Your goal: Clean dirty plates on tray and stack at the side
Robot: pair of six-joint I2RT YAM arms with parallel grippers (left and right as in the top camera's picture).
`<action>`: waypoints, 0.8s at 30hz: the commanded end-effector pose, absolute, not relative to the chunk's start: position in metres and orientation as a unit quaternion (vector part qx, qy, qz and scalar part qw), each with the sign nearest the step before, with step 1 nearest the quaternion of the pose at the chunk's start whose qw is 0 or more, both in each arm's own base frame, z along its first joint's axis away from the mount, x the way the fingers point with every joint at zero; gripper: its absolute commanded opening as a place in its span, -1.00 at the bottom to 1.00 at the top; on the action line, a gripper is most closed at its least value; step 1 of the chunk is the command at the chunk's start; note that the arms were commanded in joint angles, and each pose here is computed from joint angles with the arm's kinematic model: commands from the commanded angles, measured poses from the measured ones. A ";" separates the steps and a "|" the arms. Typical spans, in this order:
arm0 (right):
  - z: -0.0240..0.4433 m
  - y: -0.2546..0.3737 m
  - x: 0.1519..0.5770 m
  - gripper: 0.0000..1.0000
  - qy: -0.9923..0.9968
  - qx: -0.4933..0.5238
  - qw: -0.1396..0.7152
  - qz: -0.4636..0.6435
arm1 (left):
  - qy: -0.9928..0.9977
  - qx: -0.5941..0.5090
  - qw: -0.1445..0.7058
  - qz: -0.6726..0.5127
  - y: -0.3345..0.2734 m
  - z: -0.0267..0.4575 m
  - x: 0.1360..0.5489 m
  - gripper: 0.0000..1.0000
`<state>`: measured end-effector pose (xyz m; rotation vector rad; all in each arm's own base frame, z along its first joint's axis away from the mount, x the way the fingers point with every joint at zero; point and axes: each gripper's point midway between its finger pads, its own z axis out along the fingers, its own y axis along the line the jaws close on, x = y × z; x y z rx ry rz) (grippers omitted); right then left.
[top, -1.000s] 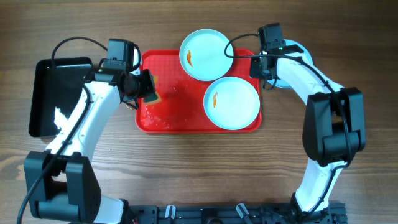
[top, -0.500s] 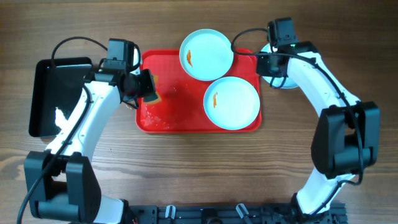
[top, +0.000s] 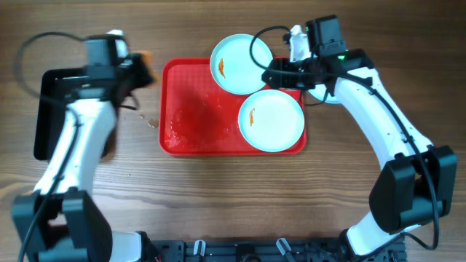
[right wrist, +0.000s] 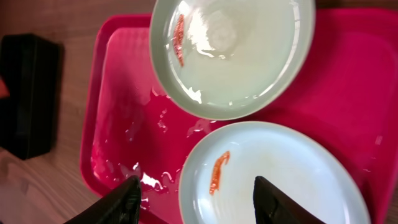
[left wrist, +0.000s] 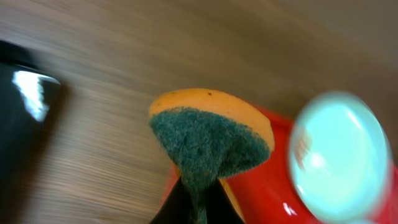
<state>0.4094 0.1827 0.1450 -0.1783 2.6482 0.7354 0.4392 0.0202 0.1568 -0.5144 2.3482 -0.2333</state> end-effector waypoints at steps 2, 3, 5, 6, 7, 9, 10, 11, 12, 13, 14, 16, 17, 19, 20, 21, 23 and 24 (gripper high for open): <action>0.161 0.218 0.408 0.23 0.928 -0.105 0.217 0.285 | 0.854 -0.365 0.369 0.024 0.161 0.158 0.411 -0.92; 0.161 0.223 0.409 0.33 0.930 -0.100 0.224 0.275 | 0.850 -0.386 0.358 0.030 0.177 0.148 0.405 -0.92; 0.158 0.231 0.407 0.36 0.935 -0.098 0.230 0.250 | 0.847 -0.416 0.328 0.041 0.203 0.122 0.395 -0.92; 0.156 0.235 0.405 0.40 0.937 -0.104 0.232 0.240 | 0.847 -0.431 0.307 0.046 0.214 0.105 0.388 -0.92; 0.155 0.237 0.403 0.41 0.938 -0.107 0.234 0.231 | 0.849 -0.439 0.291 0.048 0.219 0.092 0.384 -0.92; 0.154 0.243 0.401 0.46 0.939 -0.114 0.237 0.221 | 0.852 -0.447 0.268 0.046 0.224 0.072 0.379 -0.92; 0.153 0.244 0.399 0.48 0.939 -0.116 0.237 0.218 | 0.855 -0.448 0.257 0.046 0.223 0.063 0.378 -0.92; 0.154 0.245 0.399 0.47 0.939 -0.118 0.238 0.218 | 0.857 -0.449 0.248 0.044 0.222 0.054 0.378 -0.92; 0.154 0.246 0.399 0.48 0.939 -0.116 0.237 0.219 | 0.860 -0.450 0.239 0.044 0.222 0.047 0.376 -0.92; 0.154 0.246 0.399 0.47 0.940 -0.115 0.237 0.219 | 0.862 -0.450 0.229 0.040 0.220 0.038 0.375 -0.92; 0.154 0.246 0.399 0.48 0.940 -0.115 0.237 0.219 | 0.866 -0.448 0.221 0.025 0.215 0.031 0.377 -0.92; 0.153 0.246 0.398 0.50 0.940 -0.115 0.236 0.219 | 0.871 -0.443 0.209 -0.032 0.201 0.017 0.383 -0.92; 0.153 0.246 0.398 0.50 0.940 -0.115 0.235 0.219 | 0.870 -0.443 0.208 -0.059 0.196 0.014 0.385 -0.92; 0.152 0.245 0.396 0.50 0.942 -0.115 0.230 0.217 | 0.862 -0.445 0.209 -0.126 0.192 0.009 0.390 -0.92; 0.151 0.244 0.396 0.50 0.942 -0.116 0.230 0.216 | 0.857 -0.448 0.210 -0.147 0.193 0.008 0.390 -0.92; 0.151 0.245 0.396 0.50 0.941 -0.118 0.231 0.216 | 0.851 -0.454 0.211 -0.159 0.197 0.008 0.387 -0.92; 0.153 0.245 0.398 0.52 0.940 -0.118 0.235 0.218 | 0.843 -0.454 0.219 -0.187 0.205 0.012 0.383 -0.92; 0.154 0.246 0.399 0.53 0.939 -0.118 0.238 0.219 | 0.841 -0.456 0.221 -0.191 0.208 0.013 0.381 -0.92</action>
